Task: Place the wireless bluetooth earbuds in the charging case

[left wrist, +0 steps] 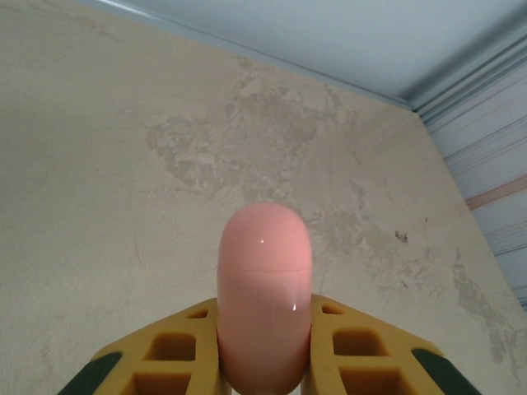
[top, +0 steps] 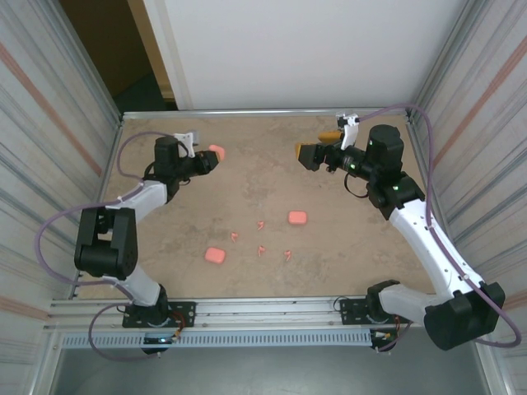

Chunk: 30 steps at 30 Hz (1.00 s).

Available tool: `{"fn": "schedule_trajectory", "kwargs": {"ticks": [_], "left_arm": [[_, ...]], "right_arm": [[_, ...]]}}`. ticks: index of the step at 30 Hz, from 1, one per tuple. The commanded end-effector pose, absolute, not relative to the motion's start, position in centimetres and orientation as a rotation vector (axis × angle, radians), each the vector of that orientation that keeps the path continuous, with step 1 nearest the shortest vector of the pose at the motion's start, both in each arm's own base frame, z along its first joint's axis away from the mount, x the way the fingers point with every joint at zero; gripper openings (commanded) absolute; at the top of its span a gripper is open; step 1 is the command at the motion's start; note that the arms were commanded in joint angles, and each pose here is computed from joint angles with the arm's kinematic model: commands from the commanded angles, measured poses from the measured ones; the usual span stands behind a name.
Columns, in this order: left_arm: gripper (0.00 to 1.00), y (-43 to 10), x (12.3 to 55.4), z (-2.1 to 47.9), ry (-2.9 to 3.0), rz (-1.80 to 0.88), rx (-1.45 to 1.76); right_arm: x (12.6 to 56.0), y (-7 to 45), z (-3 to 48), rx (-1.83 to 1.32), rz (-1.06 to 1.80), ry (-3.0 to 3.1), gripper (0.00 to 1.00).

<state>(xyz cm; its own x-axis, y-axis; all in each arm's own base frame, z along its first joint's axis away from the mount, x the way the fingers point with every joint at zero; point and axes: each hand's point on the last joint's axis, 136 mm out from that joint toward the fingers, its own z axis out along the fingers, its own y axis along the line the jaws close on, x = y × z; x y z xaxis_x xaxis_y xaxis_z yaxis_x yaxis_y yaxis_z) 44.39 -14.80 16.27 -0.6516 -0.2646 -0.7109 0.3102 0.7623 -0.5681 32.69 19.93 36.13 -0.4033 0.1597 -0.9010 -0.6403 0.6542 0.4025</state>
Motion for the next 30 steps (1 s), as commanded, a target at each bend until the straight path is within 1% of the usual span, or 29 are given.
{"fn": "schedule_trajectory", "kwargs": {"ticks": [1,17,21,25,30], "left_arm": [[0.00,-15.0,45.0,16.0,2.140,-0.901,0.034],[0.00,-15.0,46.0,10.7,2.288,-0.909,-0.008],[0.05,-14.9,46.1,9.2,2.332,-0.912,-0.031],[0.06,-14.9,46.1,7.9,2.366,-0.912,-0.047],[0.10,-14.8,46.0,6.5,2.400,-0.902,-0.059]], "right_arm": [[32.3,19.3,36.1,-0.391,0.876,1.778,0.99],[32.8,19.3,35.5,-0.389,0.864,1.799,0.99],[32.9,19.3,35.4,-0.389,0.865,1.805,0.99],[32.9,19.4,35.1,-0.390,0.865,1.811,0.99],[33.0,19.3,35.0,-0.388,0.861,1.816,0.99]]}}
